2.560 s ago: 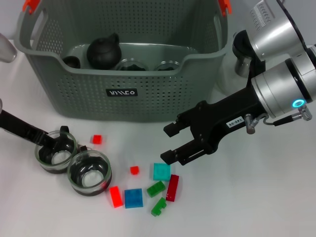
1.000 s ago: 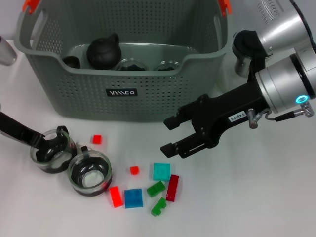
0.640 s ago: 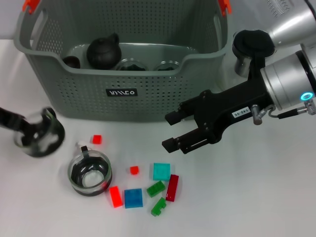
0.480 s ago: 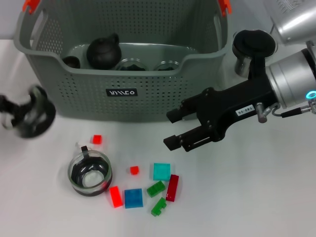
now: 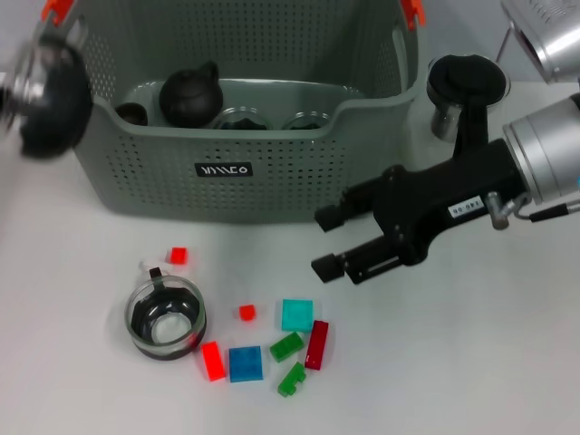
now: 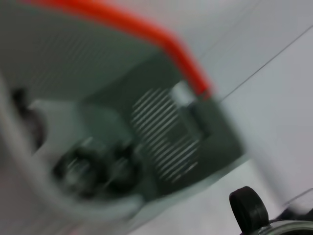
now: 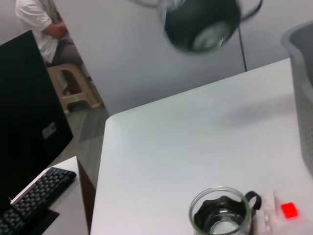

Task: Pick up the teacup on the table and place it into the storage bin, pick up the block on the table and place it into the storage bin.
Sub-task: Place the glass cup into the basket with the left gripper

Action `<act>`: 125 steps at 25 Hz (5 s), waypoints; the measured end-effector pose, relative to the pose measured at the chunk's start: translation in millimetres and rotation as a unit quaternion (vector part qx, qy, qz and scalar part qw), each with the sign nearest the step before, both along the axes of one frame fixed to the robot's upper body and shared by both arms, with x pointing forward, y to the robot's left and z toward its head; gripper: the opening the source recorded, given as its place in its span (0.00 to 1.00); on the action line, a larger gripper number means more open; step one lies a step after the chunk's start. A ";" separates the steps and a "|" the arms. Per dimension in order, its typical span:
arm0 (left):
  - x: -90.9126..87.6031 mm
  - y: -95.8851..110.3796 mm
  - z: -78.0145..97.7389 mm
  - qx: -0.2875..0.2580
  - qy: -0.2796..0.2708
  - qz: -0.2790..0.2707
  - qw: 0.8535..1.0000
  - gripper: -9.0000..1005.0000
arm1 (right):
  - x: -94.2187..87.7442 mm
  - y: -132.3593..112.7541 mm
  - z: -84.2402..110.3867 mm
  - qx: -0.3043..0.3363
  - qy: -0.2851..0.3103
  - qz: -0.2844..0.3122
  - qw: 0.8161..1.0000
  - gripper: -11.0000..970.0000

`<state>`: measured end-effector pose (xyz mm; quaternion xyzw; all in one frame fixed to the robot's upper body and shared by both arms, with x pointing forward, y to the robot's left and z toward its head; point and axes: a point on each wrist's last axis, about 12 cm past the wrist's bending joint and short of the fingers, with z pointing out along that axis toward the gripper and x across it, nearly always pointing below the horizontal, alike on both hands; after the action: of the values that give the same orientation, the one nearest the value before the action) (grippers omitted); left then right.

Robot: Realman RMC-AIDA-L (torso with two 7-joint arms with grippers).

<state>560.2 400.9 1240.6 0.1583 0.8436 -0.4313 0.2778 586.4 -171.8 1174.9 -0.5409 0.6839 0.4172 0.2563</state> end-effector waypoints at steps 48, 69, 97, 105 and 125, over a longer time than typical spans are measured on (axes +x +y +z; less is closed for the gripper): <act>149.0 -190.2 -35.1 0.266 -0.212 0.053 0.939 0.08 | -9.7 -54.4 -5.9 -0.040 0.098 0.000 0.994 0.79; 145.8 -214.5 -55.4 0.368 -0.216 0.030 0.904 0.08 | -11.5 -49.7 -13.7 -0.036 0.099 -0.008 0.994 0.79; 136.6 -230.9 -72.5 0.412 -0.206 -0.003 0.888 0.09 | -11.5 -49.7 -17.1 -0.033 0.096 -0.013 0.995 0.79; 136.5 -232.2 -72.2 0.415 -0.208 -0.004 0.886 0.10 | -11.1 -49.0 -17.6 -0.033 0.094 -0.014 0.995 0.78; 134.1 -236.3 -72.5 0.420 -0.209 -0.017 0.883 0.22 | -10.9 -49.9 -17.9 -0.032 0.094 -0.018 0.995 0.79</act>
<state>694.3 164.6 1168.1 0.3609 0.8651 0.0017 0.3483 575.4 -221.7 1157.0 -0.4949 0.7273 0.4399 0.1807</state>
